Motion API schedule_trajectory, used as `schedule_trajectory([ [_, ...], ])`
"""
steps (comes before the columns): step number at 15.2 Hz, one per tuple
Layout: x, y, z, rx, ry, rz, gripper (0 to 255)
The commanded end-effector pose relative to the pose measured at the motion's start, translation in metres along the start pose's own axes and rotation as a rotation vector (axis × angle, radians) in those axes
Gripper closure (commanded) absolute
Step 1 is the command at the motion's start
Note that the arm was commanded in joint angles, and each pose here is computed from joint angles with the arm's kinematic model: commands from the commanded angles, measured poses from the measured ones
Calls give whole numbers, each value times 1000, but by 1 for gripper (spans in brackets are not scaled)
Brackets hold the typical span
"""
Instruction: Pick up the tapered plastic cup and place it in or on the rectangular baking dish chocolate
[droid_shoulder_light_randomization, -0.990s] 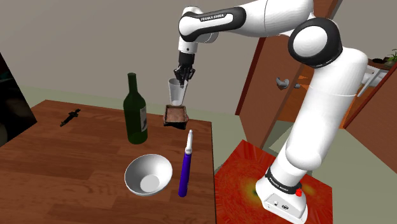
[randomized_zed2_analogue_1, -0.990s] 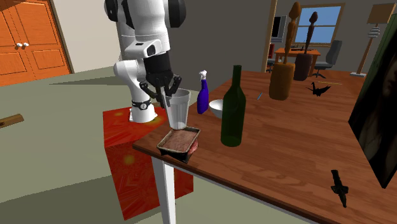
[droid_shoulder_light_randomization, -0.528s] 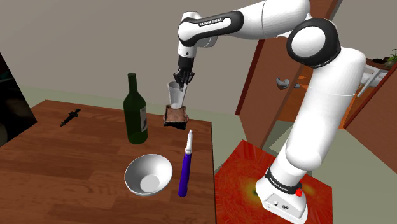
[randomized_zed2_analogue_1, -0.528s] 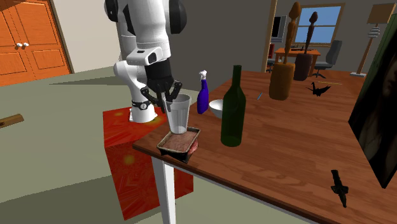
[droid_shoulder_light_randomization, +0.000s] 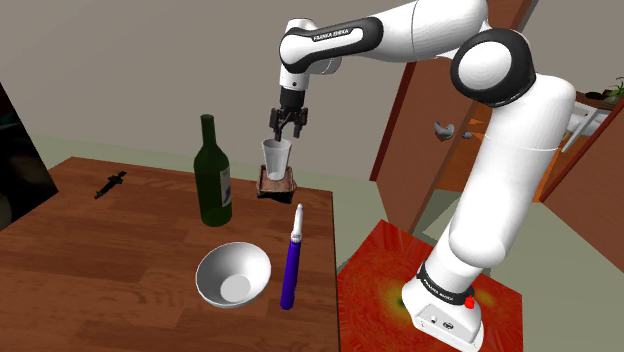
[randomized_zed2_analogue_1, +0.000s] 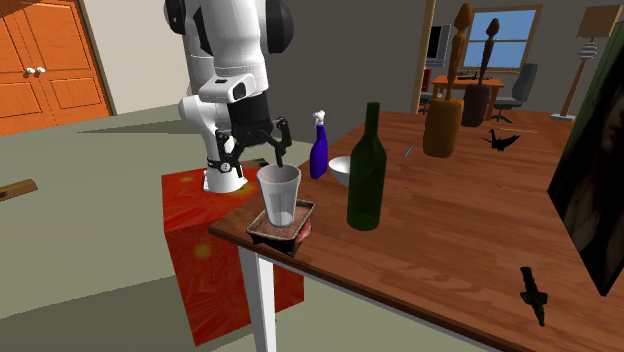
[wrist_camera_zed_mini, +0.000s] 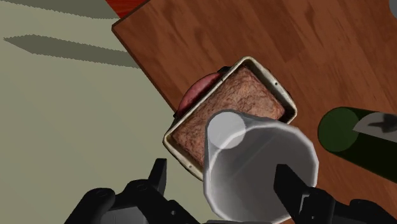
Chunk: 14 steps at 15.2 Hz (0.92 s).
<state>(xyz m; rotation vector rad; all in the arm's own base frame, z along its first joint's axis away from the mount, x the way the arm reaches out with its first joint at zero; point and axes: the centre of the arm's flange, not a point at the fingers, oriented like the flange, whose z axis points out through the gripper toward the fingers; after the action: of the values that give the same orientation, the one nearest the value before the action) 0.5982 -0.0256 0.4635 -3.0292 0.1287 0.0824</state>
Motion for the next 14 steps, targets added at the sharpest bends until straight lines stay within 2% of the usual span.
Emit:
schedule_trajectory([
  [1,0,0,0,0,0,0,0],
  [2,0,0,0,0,0,0,0],
  [6,0,0,-50,0,0,0,0],
  [14,0,0,-50,0,0,0,0],
])
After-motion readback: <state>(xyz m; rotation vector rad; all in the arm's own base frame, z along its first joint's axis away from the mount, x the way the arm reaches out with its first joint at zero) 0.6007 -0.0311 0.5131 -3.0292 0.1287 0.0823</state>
